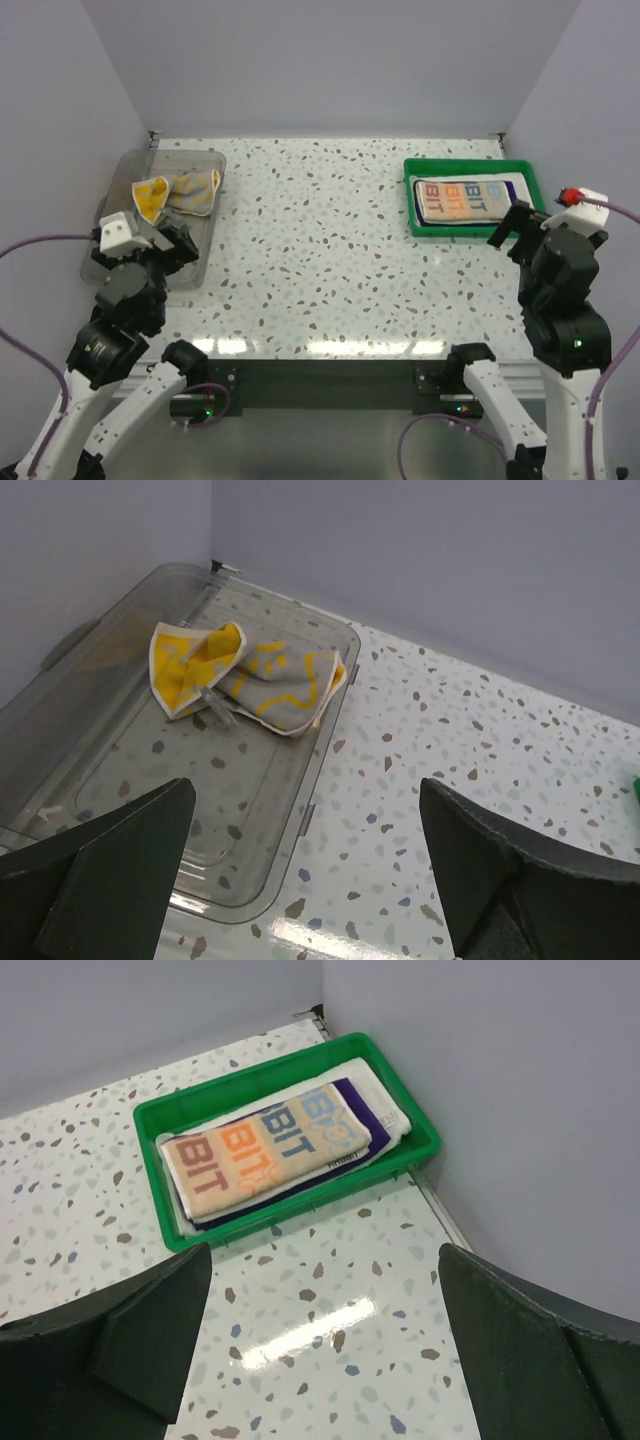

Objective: Fold and stack the towels
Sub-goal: Neatly place the folded towel into the bin

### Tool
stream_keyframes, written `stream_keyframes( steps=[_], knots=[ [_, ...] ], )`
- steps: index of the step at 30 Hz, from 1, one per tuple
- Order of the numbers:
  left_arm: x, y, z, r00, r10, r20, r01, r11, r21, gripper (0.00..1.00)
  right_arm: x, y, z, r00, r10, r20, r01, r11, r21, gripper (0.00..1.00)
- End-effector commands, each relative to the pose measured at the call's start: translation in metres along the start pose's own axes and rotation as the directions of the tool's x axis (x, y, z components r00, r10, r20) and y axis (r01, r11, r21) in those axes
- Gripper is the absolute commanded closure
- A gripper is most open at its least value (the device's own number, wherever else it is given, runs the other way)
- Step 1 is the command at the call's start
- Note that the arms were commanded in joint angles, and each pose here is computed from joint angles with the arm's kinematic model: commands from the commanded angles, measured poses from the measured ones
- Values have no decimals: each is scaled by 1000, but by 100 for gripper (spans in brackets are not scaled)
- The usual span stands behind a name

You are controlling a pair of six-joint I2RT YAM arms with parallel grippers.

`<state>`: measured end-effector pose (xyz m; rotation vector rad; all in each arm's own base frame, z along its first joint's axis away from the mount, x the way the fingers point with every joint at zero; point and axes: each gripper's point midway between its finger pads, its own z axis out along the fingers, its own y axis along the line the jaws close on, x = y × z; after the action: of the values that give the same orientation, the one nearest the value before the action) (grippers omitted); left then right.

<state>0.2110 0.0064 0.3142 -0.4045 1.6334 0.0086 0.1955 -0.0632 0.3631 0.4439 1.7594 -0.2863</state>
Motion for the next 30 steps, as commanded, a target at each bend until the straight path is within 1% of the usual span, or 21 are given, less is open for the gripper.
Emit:
stream_keyframes(
  steps=[1,2,3,4,5,8,11,14,16,20,25,30],
  knots=[
    [1,16,-13,999,-15,29,15,1000,4,0,0,-10,-21,995,-22,99,26,999,-44,1],
    [0,17,-15,999,-21,41,20,1000,16,0,-3,-10,-27,990,-11,142,22,997,-71,1],
    [-2,20,-20,998,-33,58,31,999,27,0,6,-11,-27,988,-40,150,53,995,-81,1],
    [-1,20,-21,998,-34,60,31,999,39,0,4,-16,-40,979,-24,203,45,994,-102,1],
    [-2,19,-23,997,-49,68,45,998,54,0,5,-19,-43,975,-24,222,47,994,-101,1],
    [2,21,-27,994,-83,72,78,994,77,0,24,-35,-43,980,-28,198,35,999,-32,1],
    [8,27,-30,989,-124,85,118,990,73,0,33,-41,-46,981,-38,192,43,999,-25,1],
    [10,34,-31,985,-137,105,132,990,54,0,35,-39,-50,979,-34,203,47,997,-59,1],
    [10,45,-35,978,-166,126,164,986,24,0,34,-37,-51,977,-29,210,47,996,-81,1],
    [13,54,-40,968,-202,148,202,979,15,0,40,-27,-53,981,-2,196,31,989,-146,1],
    [18,61,-42,967,-209,143,212,977,-3,0,44,-21,-55,981,16,192,22,981,-194,1],
    [20,59,-41,968,-215,132,217,976,0,0,41,-13,-57,980,-6,197,54,970,-239,1]
  ],
)
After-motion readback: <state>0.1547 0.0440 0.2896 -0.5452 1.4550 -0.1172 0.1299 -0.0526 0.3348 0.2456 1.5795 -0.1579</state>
